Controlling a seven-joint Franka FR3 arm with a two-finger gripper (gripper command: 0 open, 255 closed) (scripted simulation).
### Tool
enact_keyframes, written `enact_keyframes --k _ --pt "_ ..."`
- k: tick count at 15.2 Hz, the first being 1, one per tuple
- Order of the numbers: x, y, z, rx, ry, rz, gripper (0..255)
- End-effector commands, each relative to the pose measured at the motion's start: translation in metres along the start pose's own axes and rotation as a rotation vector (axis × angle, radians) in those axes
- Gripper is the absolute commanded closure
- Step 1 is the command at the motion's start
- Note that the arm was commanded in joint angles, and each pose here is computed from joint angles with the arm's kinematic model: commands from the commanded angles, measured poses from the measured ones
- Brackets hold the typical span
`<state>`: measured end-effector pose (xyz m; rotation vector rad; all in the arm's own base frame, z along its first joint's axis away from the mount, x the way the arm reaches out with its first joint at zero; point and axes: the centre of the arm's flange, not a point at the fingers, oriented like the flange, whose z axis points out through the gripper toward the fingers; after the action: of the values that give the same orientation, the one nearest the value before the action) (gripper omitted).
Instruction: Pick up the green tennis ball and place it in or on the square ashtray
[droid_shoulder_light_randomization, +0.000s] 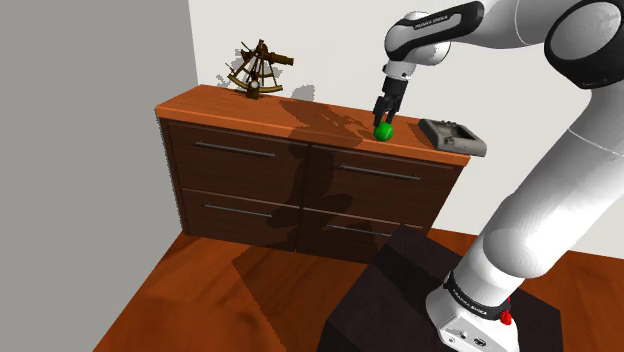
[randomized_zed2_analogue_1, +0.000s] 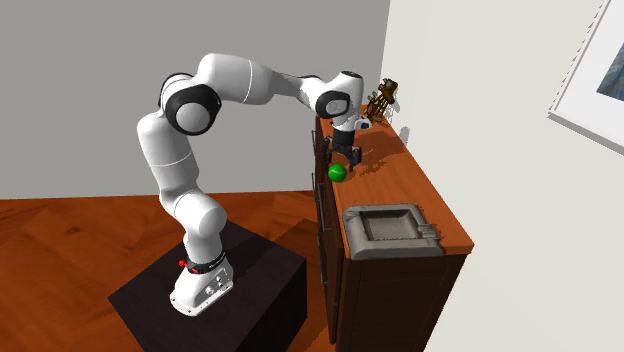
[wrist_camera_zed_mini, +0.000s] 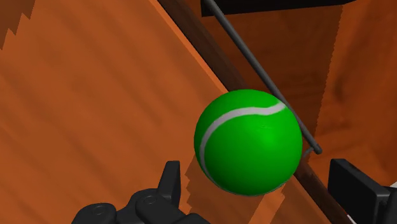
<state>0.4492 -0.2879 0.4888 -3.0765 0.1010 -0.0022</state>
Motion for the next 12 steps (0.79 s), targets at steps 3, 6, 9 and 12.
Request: enact_keyframes --k 3,6,9,12 --pt "0.0004 0.0006 0.0186 0.000 0.001 0.000 0" --pt "0.0004 0.0006 0.0186 0.000 0.001 0.000 0" --pt "0.0004 0.0006 0.0186 0.000 0.001 0.000 0" --pt "0.0004 0.0006 0.0186 0.000 0.001 0.000 255"
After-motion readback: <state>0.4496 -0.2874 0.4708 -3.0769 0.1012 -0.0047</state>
